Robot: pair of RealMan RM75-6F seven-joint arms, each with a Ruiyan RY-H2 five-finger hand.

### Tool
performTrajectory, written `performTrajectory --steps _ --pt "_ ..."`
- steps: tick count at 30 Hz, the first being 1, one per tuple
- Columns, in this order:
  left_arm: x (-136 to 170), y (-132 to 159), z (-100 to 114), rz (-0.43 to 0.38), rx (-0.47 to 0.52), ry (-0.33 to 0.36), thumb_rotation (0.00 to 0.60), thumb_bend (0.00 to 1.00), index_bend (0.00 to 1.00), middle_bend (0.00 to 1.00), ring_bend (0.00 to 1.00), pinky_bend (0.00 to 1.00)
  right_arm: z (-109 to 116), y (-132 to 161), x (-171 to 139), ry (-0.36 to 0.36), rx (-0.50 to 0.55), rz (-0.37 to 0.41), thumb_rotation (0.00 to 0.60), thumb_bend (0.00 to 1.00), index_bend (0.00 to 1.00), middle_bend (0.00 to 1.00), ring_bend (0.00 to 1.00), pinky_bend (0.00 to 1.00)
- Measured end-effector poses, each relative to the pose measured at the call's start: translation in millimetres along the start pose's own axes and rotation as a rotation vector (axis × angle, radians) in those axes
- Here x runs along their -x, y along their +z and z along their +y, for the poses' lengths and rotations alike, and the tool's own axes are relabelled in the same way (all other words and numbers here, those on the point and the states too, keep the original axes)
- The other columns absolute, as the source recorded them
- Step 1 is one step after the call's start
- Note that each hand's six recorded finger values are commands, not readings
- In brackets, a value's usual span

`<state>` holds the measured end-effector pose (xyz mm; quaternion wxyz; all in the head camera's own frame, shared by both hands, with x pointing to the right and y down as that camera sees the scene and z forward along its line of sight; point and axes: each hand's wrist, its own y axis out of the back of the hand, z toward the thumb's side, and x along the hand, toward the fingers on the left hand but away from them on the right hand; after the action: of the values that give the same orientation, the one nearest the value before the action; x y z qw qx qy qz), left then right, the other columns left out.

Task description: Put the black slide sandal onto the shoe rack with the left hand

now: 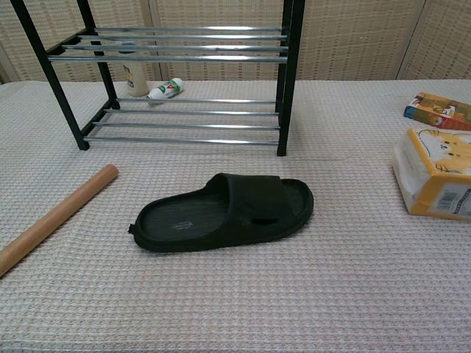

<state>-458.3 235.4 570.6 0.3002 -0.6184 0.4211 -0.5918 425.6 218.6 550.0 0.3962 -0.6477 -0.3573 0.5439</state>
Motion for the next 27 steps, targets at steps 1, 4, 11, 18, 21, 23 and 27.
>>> performTrajectory --steps 1,4,11,18,21,23,27 --pt "0.0 0.4 -0.3 -0.004 0.000 0.001 0.600 0.17 0.14 0.09 0.00 0.25 0.7 0.1 -0.8 -0.002 0.000 -0.002 0.600 0.40 0.00 0.14 0.08 0.06" --pt "0.3 2.2 -0.9 -0.018 0.000 0.003 0.600 0.17 0.14 0.09 0.00 0.25 3.3 0.3 -3.6 -0.012 0.000 -0.007 0.600 0.40 0.00 0.14 0.08 0.06" --pt "-3.4 12.2 1.8 -0.099 -0.003 0.009 0.600 0.17 0.16 0.09 0.00 0.25 10.8 1.0 -7.4 -0.040 0.002 -0.009 0.600 0.40 0.00 0.14 0.08 0.06" --pt "-20.5 52.0 1.8 -0.321 -0.033 -0.038 0.600 0.17 0.16 0.09 0.00 0.25 12.5 9.0 -5.9 -0.034 -0.002 0.026 0.600 0.41 0.00 0.14 0.08 0.06" --pt "-29.0 70.1 2.4 -0.407 -0.050 -0.072 0.600 0.17 0.16 0.09 0.00 0.25 7.1 15.2 -2.7 -0.003 -0.008 0.055 0.600 0.43 0.00 0.15 0.08 0.06" --pt "-33.5 77.4 5.2 -0.433 -0.065 -0.081 0.600 0.17 0.16 0.09 0.00 0.25 1.3 20.6 0.5 0.028 -0.015 0.081 0.600 0.44 0.00 0.16 0.08 0.06" --pt "-37.5 82.2 12.3 -0.428 -0.054 -0.067 0.600 0.17 0.16 0.09 0.00 0.25 -18.7 41.4 14.0 0.118 -0.026 0.170 0.600 0.50 0.00 0.18 0.09 0.06"
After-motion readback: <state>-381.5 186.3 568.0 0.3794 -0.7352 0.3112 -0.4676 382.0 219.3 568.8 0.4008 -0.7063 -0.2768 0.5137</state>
